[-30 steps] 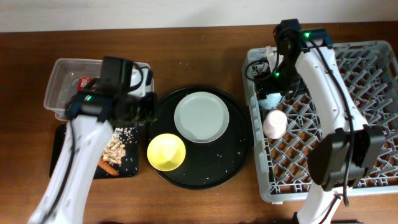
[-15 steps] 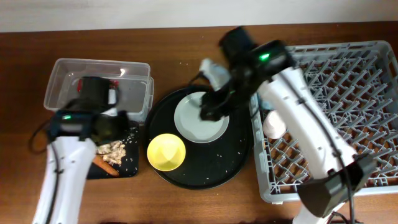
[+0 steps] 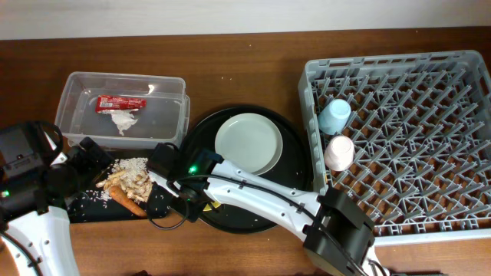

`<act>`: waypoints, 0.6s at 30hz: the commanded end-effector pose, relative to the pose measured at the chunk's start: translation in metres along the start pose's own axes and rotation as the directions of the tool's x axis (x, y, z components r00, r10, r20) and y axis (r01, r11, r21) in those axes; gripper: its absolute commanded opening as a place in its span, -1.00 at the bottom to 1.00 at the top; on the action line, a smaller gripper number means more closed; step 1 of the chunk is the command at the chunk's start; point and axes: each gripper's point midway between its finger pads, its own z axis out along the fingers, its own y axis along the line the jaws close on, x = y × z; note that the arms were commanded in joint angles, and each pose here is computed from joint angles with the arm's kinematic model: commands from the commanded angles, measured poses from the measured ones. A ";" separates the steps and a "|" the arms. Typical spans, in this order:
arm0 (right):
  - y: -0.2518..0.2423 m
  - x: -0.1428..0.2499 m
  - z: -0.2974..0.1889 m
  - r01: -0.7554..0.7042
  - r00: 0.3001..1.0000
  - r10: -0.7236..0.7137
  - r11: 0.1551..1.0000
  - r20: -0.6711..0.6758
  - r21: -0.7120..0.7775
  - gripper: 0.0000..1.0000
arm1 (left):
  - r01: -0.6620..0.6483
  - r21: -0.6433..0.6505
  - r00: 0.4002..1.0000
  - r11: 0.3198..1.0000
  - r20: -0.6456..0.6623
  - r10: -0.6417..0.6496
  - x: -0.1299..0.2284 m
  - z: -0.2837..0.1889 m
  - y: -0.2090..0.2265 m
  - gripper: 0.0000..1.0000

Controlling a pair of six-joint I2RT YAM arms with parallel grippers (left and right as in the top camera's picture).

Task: Sort waste into correct bins and load items into the dishwasher rack
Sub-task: 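Reach right gripper to the white plate rim and grasp it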

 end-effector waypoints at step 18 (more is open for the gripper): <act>-0.254 0.100 -0.151 -0.717 0.690 0.704 0.696 0.170 0.027 -0.05 | -0.581 0.282 0.781 0.763 -0.069 0.620 0.104 0.060 -0.177 0.60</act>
